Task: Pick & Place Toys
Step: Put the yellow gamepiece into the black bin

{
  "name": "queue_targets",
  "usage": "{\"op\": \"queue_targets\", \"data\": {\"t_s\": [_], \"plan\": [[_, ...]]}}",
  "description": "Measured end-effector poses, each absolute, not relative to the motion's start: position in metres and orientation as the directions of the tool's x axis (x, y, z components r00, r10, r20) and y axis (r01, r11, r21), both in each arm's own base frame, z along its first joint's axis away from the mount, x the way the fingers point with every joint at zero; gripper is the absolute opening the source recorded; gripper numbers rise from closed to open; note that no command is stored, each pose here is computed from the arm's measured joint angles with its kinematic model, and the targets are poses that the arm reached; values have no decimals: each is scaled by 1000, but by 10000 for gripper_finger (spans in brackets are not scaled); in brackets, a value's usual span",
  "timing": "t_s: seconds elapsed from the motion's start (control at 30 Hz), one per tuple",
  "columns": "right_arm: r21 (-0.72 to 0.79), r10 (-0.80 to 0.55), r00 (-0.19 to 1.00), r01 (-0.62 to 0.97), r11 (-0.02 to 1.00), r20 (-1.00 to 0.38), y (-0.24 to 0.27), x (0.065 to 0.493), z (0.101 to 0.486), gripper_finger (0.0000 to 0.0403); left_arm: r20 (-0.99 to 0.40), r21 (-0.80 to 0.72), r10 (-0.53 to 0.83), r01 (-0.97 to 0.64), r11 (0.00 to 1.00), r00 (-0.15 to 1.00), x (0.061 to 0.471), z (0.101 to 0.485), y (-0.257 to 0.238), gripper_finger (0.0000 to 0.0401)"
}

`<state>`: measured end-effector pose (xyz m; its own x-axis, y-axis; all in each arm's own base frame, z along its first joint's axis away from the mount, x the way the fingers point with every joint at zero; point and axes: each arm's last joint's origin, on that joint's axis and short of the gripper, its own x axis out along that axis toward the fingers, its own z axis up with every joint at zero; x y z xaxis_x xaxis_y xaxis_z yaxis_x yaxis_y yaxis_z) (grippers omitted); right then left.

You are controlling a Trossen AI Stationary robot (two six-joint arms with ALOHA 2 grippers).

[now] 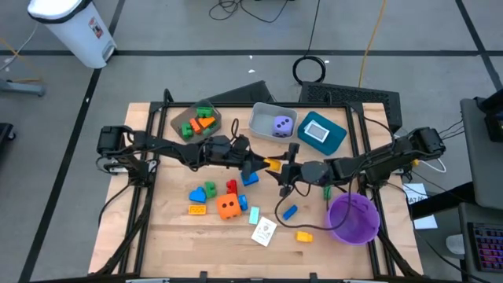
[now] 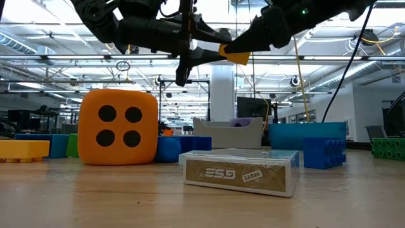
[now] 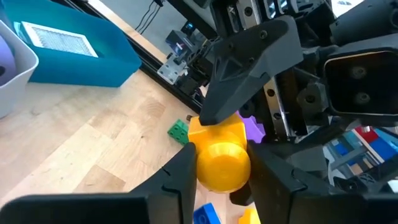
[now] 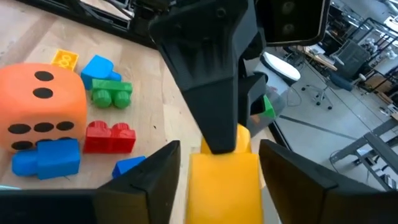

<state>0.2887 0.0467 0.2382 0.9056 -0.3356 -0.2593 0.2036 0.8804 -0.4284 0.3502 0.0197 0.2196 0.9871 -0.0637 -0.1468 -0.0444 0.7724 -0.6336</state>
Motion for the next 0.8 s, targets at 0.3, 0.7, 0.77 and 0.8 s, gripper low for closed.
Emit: {"op": "queue_targets", "data": {"t_s": [0.3,0.7,0.77,0.8], "plan": [[-459,-329,917,199,866,-223,47,283,249,257,-149,-606,-71,-34,795,986,349,220,24,127],[-394,-273,934,167,904,-230,56,249,276,254,-299,-453,96,-230,861,950,311,250,54,124],[-362,-266,931,165,917,-249,58,246,275,255,-352,-396,170,-311,864,920,297,258,58,121],[-349,-264,929,165,923,-261,59,246,274,256,-376,-367,207,-351,861,903,290,261,60,121]]}}
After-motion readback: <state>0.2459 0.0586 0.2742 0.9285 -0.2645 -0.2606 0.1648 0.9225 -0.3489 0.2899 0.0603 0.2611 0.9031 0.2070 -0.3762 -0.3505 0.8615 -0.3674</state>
